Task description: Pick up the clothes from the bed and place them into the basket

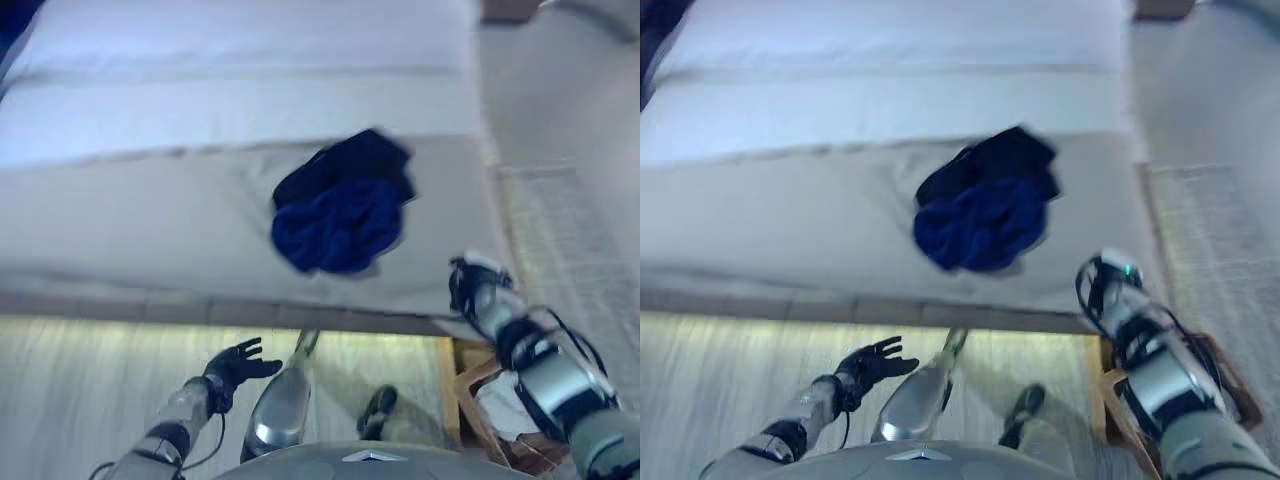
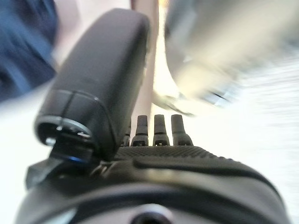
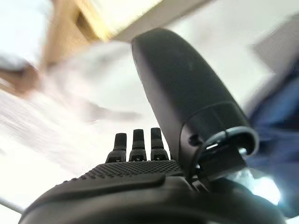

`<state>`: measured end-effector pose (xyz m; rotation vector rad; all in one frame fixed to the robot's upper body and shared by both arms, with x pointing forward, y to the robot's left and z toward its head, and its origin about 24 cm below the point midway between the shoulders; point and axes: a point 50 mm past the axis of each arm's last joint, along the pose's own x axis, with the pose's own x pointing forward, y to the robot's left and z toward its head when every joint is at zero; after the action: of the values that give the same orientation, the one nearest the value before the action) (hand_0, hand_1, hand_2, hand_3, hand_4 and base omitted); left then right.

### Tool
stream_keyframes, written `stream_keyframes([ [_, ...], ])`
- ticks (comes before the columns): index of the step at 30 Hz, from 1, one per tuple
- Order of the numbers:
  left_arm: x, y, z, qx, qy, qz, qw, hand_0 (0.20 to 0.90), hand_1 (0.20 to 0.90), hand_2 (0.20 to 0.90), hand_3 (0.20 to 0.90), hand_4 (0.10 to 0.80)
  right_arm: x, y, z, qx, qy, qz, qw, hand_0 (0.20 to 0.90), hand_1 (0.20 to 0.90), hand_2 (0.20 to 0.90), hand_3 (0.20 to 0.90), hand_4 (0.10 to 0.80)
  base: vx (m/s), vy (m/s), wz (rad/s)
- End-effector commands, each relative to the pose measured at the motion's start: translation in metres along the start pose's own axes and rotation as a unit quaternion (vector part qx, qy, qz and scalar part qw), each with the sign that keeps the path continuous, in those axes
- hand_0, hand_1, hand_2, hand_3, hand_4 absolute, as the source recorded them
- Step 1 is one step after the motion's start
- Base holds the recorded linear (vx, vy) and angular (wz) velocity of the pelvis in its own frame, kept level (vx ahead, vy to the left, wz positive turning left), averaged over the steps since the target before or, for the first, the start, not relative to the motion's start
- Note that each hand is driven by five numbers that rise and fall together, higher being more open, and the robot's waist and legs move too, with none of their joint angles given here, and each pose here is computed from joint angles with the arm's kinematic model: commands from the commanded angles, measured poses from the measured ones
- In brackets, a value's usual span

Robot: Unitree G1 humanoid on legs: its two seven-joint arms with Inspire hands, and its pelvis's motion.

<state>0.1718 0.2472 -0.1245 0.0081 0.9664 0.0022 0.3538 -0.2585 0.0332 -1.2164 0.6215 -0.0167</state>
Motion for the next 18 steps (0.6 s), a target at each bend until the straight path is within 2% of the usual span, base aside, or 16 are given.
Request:
stream_keyframes([
  [1,-0.002,0.006,0.013,0.019,-0.030,-0.009,0.999,0.900,0.900,0.900,0.900,0.800,-0.003,0.003,0.023,0.023,-0.021,0.000,1.000,0.900,0.900,0.900,0.900,0.800,0.015,-0.076,0.60],
  [6,-0.002,-0.001,0.017,0.022,-0.050,-0.024,0.998,0.900,0.900,0.900,0.900,0.800,-0.004,-0.009,0.038,0.058,-0.044,-0.050,0.996,0.900,0.900,0.900,0.900,0.800,0.023,-0.039,0.32],
  [18,-0.002,-0.016,-0.001,0.009,-0.056,-0.042,0.998,0.900,0.900,0.900,0.900,0.800,-0.013,-0.028,0.052,0.150,-0.106,-0.149,0.972,0.900,0.900,0.900,0.900,0.800,0.070,0.039,-0.06],
])
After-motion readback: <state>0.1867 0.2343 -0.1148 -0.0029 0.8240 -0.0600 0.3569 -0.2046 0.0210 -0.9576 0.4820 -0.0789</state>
